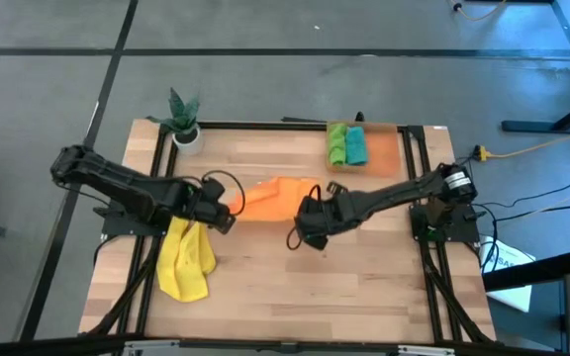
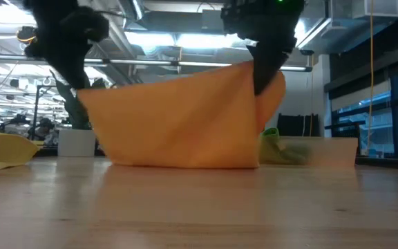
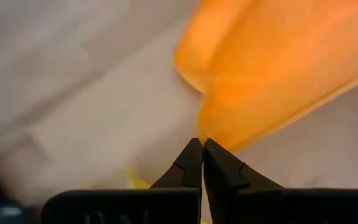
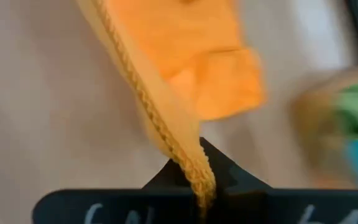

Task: Roll microfiber towels into tight, uniform cylinder then place into a basket
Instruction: Fold the orange towel

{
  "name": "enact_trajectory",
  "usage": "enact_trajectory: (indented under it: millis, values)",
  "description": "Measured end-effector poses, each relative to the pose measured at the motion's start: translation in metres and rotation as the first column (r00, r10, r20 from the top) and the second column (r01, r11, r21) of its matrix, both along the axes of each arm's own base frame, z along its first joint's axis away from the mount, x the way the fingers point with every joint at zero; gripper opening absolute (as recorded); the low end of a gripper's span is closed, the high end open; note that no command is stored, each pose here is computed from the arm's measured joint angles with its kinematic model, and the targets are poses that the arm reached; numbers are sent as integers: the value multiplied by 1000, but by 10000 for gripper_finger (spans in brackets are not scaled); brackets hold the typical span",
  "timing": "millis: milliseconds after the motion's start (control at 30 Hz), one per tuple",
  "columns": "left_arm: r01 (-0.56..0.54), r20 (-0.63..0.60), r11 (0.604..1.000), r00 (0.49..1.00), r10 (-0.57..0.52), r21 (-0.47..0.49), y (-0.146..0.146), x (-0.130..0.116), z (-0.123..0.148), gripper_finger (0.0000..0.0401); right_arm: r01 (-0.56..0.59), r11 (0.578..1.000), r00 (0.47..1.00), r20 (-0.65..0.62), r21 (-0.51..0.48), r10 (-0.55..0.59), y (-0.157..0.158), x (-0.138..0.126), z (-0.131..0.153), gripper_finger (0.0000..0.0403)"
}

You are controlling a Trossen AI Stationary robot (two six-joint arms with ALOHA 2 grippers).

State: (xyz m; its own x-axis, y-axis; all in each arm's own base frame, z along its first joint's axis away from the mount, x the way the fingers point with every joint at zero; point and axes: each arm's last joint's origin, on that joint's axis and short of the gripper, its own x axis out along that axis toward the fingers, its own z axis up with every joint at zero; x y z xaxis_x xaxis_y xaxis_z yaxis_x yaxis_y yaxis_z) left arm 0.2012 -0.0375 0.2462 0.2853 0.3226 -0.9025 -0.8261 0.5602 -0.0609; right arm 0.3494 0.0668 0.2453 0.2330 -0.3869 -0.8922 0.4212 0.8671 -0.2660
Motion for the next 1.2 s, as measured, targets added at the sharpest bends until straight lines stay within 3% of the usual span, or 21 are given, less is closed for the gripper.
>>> enact_trajectory:
  millis: [200,433,533,633,867,1067,1200]
  values:
    - [81,69,989,995,-73,-124,-18,0,-33,0,-17,989,1000,26,149,13,22,-4,-23,0]
    - [101,44,966,995,-93,-238,-31,-10,-54,0,-11,961,1000,2,277,11,40,-13,-41,1]
    - [134,33,939,991,-130,-316,-36,-13,-60,0,0,953,1000,-17,302,6,45,-17,-44,4]
    - [161,57,930,987,-150,-330,-40,-12,-62,0,10,952,1000,-11,306,-6,48,-17,-43,4]
    - [188,113,963,979,-169,-193,-34,0,-36,0,-9,986,1000,3,169,9,39,-11,-17,2]
    - [208,115,978,972,-205,-18,-22,10,14,0,6,1000,1000,10,-16,-5,27,-9,28,2]
    - [205,121,974,969,-215,93,-9,13,63,0,8,992,999,50,-124,-1,12,-6,69,2]
